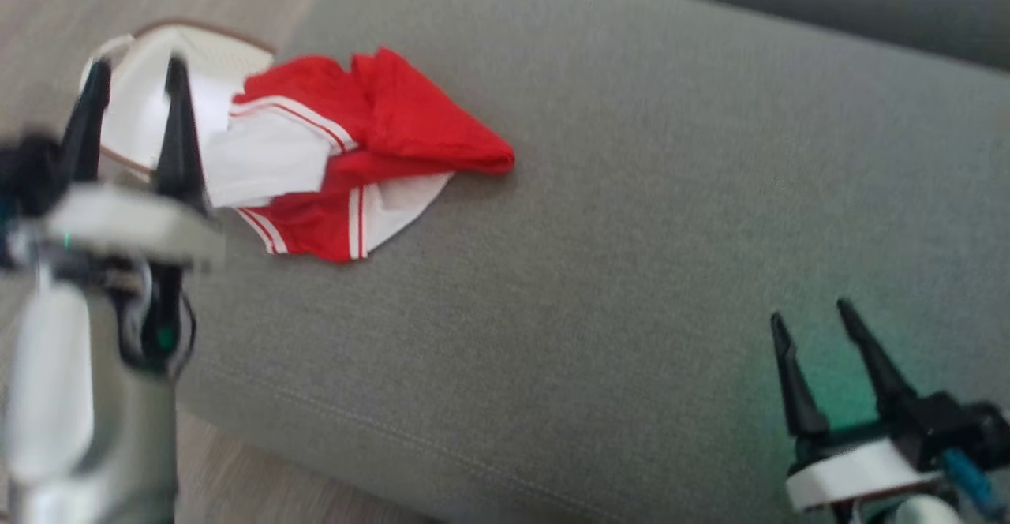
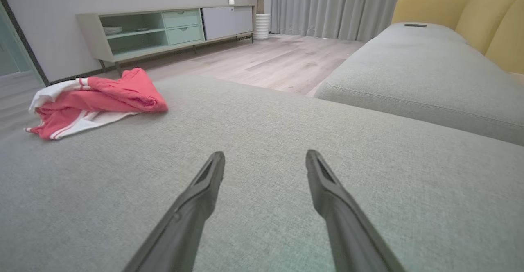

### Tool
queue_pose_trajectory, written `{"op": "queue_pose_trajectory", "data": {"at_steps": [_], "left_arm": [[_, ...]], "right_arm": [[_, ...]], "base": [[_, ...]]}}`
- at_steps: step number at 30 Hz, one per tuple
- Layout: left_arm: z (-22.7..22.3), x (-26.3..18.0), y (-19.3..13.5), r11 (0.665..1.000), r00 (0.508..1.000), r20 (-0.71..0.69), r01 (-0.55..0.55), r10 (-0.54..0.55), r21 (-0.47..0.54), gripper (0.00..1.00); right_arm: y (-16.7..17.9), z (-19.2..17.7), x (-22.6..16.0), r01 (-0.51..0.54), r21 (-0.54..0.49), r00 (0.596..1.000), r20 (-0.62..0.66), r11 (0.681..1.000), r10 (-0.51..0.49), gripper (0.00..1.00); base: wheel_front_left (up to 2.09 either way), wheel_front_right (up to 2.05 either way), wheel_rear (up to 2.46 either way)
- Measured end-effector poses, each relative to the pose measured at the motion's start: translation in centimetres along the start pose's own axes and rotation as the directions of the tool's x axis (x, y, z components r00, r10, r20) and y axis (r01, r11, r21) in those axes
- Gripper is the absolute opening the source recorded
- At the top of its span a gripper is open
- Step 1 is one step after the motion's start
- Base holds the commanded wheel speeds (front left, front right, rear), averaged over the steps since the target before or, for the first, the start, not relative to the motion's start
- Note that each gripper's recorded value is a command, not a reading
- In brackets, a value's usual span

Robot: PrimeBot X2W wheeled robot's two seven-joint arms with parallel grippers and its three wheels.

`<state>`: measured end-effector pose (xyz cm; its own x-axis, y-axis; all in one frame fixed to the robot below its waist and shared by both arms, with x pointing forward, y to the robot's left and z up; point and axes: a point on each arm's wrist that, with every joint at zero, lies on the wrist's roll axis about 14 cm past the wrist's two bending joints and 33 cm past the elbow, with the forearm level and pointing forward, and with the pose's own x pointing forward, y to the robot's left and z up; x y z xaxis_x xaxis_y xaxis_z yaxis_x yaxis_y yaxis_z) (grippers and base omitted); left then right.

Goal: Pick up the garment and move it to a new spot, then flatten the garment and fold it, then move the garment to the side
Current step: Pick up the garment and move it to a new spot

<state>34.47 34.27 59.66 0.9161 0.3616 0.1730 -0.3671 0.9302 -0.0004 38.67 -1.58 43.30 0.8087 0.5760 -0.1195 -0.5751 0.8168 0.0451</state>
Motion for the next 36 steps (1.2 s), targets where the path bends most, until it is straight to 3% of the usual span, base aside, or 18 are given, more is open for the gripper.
{"op": "queue_pose_trajectory", "data": {"at_steps": [3,7,8,12,20,25,26,27,31,36], "left_arm": [[-3.8,4.4,-0.8,1.0,0.983,-0.18,0.026,-0.028,-0.014,1.0],[-10.5,6.3,-0.5,0.997,0.904,-0.427,-0.031,0.0,-0.067,1.0],[-10.5,6.3,-0.5,0.997,0.904,-0.427,-0.031,0.0,-0.067,1.0],[-16.2,6.6,0.3,0.989,0.784,-0.619,-0.124,0.045,-0.084,1.0],[-23.7,5.0,0.4,0.983,0.597,-0.795,-0.181,0.104,-0.007,1.0],[-26.3,4.2,-0.5,0.986,0.542,-0.835,-0.169,0.094,0.001,1.0],[-26.5,4.2,-0.6,0.985,0.539,-0.838,-0.171,0.086,-0.008,0.58],[-26.6,4.4,-0.9,0.983,0.54,-0.838,-0.179,0.073,-0.03,0.0],[-25.9,5.9,-1.8,0.984,0.621,-0.783,-0.164,0.051,-0.066,0.0],[-21.7,9.1,-2.5,0.994,0.782,-0.623,-0.079,0.016,-0.073,0.0]], "right_arm": [[-1.6,-0.9,1.5,-0.007,-0.018,1.0,-0.01,1.0,0.007,1.0],[-3.0,-2.0,2.8,-0.013,-0.024,1.0,-0.019,1.0,0.012,1.0],[-3.0,-2.0,2.8,-0.013,-0.024,1.0,-0.019,1.0,0.012,1.0],[-3.7,-3.5,3.9,-0.027,-0.009,0.999,-0.038,1.0,0.027,1.0],[-6.7,-4.4,4.3,0.034,-0.007,0.999,-0.038,0.999,-0.034,1.0],[-7.8,-5.1,3.9,0.068,0.0,0.997,-0.047,0.998,-0.068,1.0],[-7.9,-5.0,3.9,0.076,0.004,0.996,-0.044,0.997,-0.076,1.0],[-8.1,-4.9,4.0,0.086,0.009,0.995,-0.04,0.996,-0.086,1.0],[-8.3,-4.7,3.9,0.108,0.017,0.994,-0.033,0.994,-0.107,1.0],[-7.8,-3.2,3.7,0.121,0.027,0.993,-0.009,0.992,-0.121,1.0]], "base": [[0.0,0.0,0.0],[0.0,0.0,0.0],[0.0,0.0,0.0],[0.0,0.0,0.0],[0.0,0.0,0.0],[0.0,0.0,0.0],[0.0,0.0,0.0],[0.0,0.0,0.0],[0.0,0.0,0.0],[0.0,0.0,0.0]]}}
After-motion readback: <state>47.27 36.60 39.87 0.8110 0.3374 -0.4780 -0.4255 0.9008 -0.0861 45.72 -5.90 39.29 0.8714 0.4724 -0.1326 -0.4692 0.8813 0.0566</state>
